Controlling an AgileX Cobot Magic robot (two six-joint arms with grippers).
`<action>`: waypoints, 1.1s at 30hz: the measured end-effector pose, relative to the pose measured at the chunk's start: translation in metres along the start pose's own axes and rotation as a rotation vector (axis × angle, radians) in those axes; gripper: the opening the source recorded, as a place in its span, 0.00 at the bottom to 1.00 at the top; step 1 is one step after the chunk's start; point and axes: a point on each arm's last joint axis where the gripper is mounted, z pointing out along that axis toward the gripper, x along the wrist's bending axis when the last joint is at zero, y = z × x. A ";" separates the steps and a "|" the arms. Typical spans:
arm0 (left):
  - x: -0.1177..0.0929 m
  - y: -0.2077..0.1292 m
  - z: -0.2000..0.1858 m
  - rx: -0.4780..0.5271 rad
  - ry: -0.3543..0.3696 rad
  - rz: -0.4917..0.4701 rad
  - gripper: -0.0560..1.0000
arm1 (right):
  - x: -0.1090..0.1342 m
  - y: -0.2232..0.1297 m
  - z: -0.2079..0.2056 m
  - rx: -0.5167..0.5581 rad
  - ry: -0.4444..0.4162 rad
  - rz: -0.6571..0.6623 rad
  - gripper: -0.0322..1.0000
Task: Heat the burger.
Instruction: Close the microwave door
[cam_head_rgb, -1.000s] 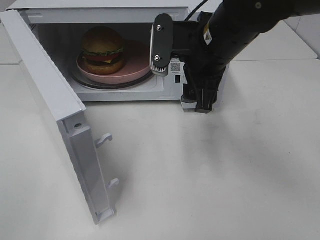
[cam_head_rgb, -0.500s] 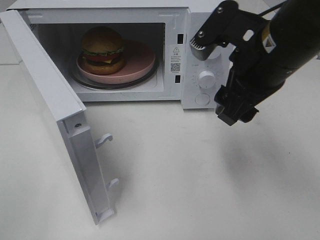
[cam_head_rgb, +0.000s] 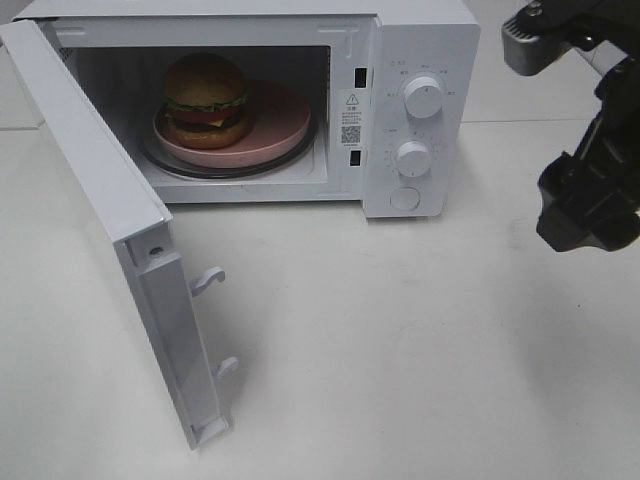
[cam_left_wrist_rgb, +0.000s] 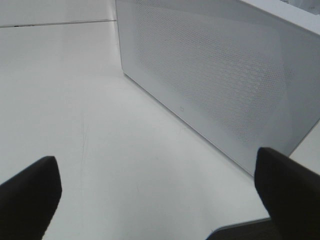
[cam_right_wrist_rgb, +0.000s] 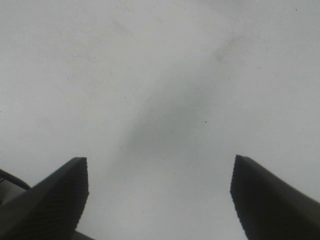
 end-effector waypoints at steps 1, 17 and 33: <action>0.000 0.000 0.000 0.000 0.000 0.000 0.98 | 0.000 -0.003 -0.003 0.001 0.006 0.006 0.78; 0.000 0.000 0.000 0.000 0.000 0.000 0.98 | -0.023 -0.083 -0.017 -0.049 -0.006 0.233 0.78; 0.000 0.000 0.000 0.000 0.000 0.000 0.98 | -0.019 -0.161 -0.039 -0.332 -0.097 0.530 0.78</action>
